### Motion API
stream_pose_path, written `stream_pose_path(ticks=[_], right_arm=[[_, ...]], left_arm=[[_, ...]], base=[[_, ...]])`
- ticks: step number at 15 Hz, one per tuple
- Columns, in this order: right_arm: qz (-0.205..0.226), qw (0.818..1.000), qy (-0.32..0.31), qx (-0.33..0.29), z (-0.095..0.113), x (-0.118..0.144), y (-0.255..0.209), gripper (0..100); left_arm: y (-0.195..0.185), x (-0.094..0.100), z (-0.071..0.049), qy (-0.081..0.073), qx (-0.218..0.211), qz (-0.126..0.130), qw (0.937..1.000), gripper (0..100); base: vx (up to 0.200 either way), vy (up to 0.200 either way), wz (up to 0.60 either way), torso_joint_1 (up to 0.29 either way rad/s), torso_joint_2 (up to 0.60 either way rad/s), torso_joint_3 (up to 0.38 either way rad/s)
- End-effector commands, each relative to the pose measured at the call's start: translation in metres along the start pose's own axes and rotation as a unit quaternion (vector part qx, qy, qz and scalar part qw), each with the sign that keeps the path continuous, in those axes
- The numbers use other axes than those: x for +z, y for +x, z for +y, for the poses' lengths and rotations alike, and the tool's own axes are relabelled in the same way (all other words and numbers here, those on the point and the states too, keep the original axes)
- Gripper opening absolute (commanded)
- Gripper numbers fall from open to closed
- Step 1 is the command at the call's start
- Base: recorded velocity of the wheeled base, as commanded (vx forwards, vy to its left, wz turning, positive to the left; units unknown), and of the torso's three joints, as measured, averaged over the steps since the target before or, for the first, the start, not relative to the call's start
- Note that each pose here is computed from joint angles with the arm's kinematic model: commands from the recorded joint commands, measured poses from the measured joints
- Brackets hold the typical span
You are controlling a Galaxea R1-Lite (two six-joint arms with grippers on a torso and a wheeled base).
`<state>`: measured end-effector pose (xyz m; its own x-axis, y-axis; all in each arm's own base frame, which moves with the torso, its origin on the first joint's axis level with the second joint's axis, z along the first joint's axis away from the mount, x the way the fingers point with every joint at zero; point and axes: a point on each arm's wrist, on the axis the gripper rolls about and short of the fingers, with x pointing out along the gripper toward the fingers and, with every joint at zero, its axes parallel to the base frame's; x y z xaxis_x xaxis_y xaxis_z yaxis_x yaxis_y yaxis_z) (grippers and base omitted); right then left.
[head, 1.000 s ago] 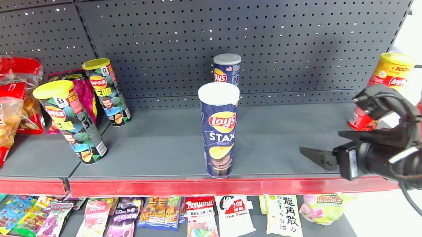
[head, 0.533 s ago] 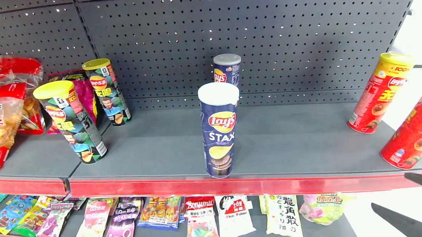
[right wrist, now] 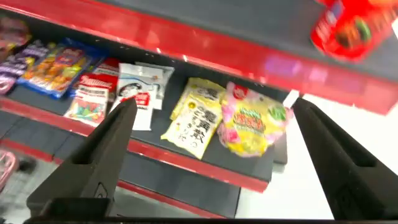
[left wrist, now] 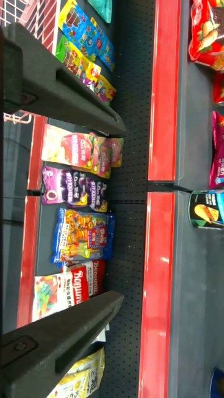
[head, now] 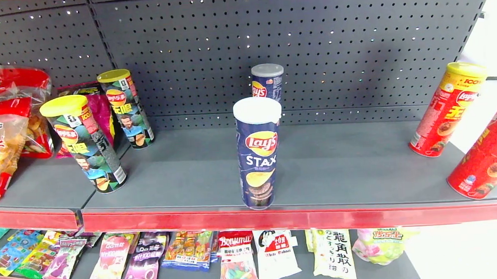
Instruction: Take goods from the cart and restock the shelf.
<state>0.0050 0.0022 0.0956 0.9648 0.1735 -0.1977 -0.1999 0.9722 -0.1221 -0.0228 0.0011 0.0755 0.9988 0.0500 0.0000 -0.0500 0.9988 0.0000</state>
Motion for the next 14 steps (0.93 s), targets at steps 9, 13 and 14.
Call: stream_pose_path(ticks=[9,13,14], right_arm=[[-0.097,0.991,0.068,-0.069,0.0067,-0.0239,-0.0231,100],[-0.098,0.99,0.069,-0.07,0.0067,-0.0239,-0.0232,100],[-0.097,0.99,0.069,-0.069,0.0066,-0.0239,-0.0231,100]], left_arm=[[0.0,0.0,0.0,0.0,0.0,0.0,1.0,100],[0.0,0.0,0.0,0.0,0.0,0.0,1.0,100],[0.0,0.0,0.0,0.0,0.0,0.0,1.0,100]], base=[[0.0,0.0,0.0,0.0,0.0,0.0],[0.0,0.0,0.0,0.0,0.0,0.0],[0.0,0.0,0.0,0.0,0.0,0.0]])
